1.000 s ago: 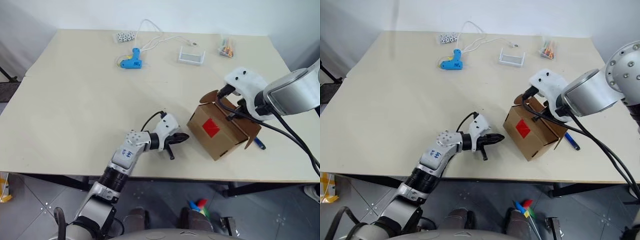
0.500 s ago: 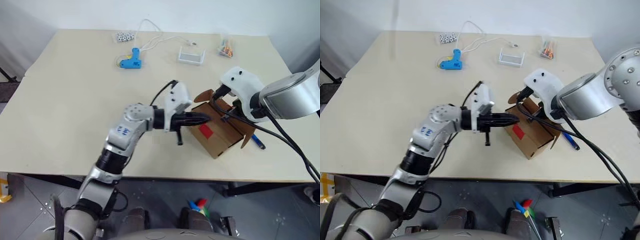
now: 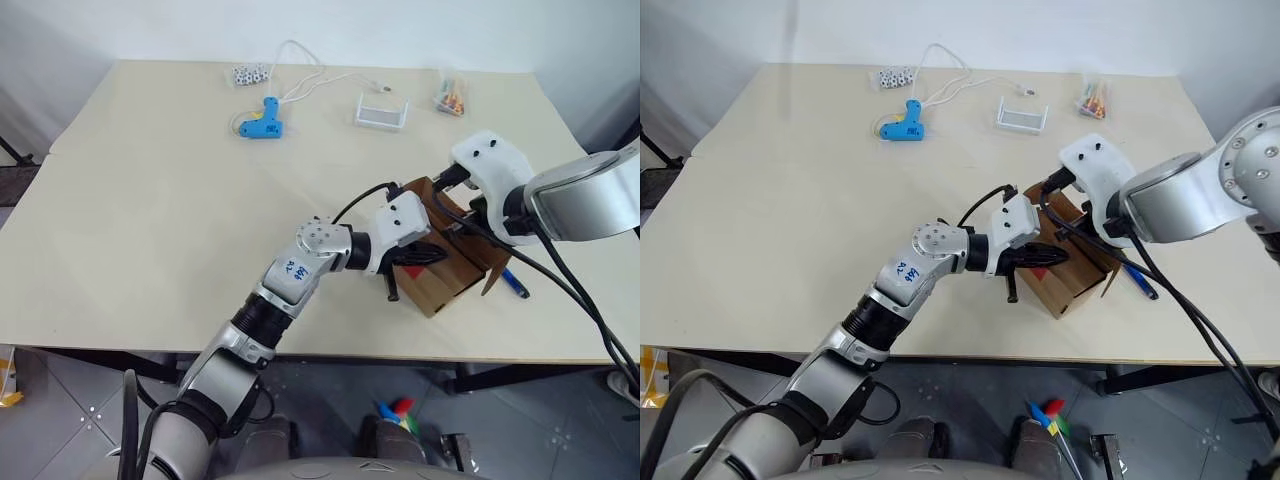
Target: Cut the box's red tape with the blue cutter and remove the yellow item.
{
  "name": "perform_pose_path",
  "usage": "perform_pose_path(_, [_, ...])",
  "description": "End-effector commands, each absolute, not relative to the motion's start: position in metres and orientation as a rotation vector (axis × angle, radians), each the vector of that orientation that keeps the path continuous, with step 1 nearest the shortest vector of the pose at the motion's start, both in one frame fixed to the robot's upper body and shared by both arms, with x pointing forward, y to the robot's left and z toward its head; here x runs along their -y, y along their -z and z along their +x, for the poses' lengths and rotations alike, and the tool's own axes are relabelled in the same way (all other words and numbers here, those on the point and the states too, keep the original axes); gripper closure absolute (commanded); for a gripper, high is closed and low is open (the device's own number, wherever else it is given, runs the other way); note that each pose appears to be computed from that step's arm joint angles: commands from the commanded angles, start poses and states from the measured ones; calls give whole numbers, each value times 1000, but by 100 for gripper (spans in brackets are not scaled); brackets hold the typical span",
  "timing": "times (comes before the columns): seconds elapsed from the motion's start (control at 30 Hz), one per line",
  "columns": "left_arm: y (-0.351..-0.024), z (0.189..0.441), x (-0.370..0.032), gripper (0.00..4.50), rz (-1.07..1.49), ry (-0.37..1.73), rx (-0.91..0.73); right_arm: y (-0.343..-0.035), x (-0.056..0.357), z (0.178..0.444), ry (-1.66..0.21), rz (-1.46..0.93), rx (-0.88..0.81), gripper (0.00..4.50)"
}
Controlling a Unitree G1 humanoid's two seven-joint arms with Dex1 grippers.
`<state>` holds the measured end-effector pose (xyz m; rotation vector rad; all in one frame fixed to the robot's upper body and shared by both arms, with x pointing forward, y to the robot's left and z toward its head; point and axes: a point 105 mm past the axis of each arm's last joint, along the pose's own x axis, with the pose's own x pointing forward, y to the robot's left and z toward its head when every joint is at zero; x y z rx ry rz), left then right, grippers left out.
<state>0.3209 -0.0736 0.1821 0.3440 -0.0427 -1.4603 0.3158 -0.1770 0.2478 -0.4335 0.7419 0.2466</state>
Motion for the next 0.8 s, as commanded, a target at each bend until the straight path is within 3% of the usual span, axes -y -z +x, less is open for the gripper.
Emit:
perform_pose_path(0.03, [-151, 327, 59, 450, 375, 1427, -106, -250, 208, 320, -162, -420, -775, 448])
perform_pose_path(0.4, [-141, 333, 28, 450, 369, 1357, -186, -220, 232, 333, -268, -321, -845, 448])
perform_pose_path(0.8, [-154, 325, -23, 450, 308, 1289, -201, -224, 192, 322, -476, -338, -829, 448])
